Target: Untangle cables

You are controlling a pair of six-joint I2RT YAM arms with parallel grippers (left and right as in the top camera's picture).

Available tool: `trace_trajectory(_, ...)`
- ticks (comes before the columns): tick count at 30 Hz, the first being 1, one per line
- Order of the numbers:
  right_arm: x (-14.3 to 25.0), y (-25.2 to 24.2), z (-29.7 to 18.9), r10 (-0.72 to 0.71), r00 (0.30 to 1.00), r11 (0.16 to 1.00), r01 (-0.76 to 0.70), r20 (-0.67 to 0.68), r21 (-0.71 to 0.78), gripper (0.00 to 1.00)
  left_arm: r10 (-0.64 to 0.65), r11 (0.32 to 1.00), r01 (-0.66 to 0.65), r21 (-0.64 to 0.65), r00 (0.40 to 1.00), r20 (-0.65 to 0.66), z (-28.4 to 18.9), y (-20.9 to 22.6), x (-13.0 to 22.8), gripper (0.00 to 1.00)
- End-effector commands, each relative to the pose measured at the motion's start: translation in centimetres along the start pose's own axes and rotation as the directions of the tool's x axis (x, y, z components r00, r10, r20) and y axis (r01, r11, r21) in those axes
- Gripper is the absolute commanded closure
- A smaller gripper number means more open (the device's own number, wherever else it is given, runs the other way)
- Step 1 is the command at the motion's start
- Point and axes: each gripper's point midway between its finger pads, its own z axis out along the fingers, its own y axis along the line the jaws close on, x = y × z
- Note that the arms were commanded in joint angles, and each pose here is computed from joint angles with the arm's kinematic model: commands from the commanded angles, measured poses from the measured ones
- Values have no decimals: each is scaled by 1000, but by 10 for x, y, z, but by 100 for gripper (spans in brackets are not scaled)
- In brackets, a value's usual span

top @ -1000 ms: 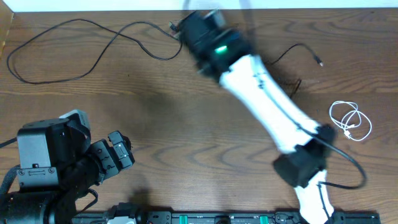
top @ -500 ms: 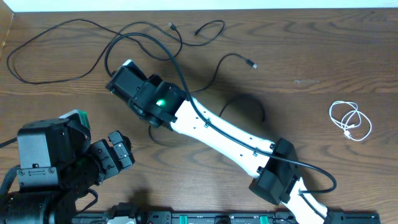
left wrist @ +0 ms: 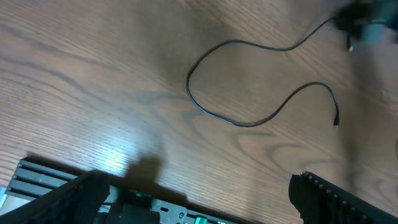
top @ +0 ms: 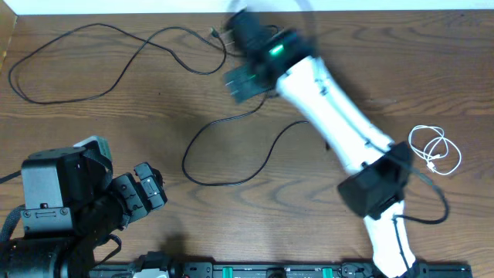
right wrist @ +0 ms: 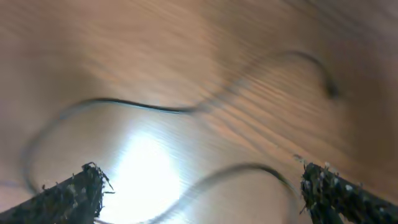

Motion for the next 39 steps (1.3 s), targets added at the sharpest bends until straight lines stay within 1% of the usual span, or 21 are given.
trace_trajectory(1,-2,-62,-25,129,992,991,-129,-1,27,1,-3,999,1,-38,998,-66,-1,9,17,2)
trace_trajectory(4,10,-112,-25,222,974,973,-218,-47,79,1,-3,999,1,-38,998,-66,-1,9,17,2)
trace_trajectory(8,27,-174,-29,322,944,933,-304,-73,192,1,-3,999,1,-38,998,-66,-1,9,17,2)
trace_trajectory(12,40,-220,-34,414,907,892,-387,-75,234,1,-3,999,1,-38,998,-66,-1,9,17,2)
trace_trajectory(16,49,-253,-38,479,876,855,-449,-62,258,1,-1,1000,0,-29,999,-46,-1,7,12,2)
trace_trajectory(21,56,-276,-41,522,851,827,-491,-48,274,1,0,1000,-1,-26,999,-39,-1,6,10,2)
trace_trajectory(26,59,-284,-43,537,842,816,-506,-45,280,1,-5,1000,5,-20,1000,-23,-1,4,6,2)
trace_trajectory(31,59,-283,-42,536,843,817,-504,-45,279,1,-109,994,108,-20,993,-34,-1,4,9,2)
trace_trajectory(34,59,-283,-42,536,843,817,-504,-45,279,1,-167,986,167,-18,986,-21,1,2,3,2)
trace_trajectory(39,59,-283,-42,536,843,817,-504,-45,279,1,-193,979,186,-83,978,-79,23,10,6,2)
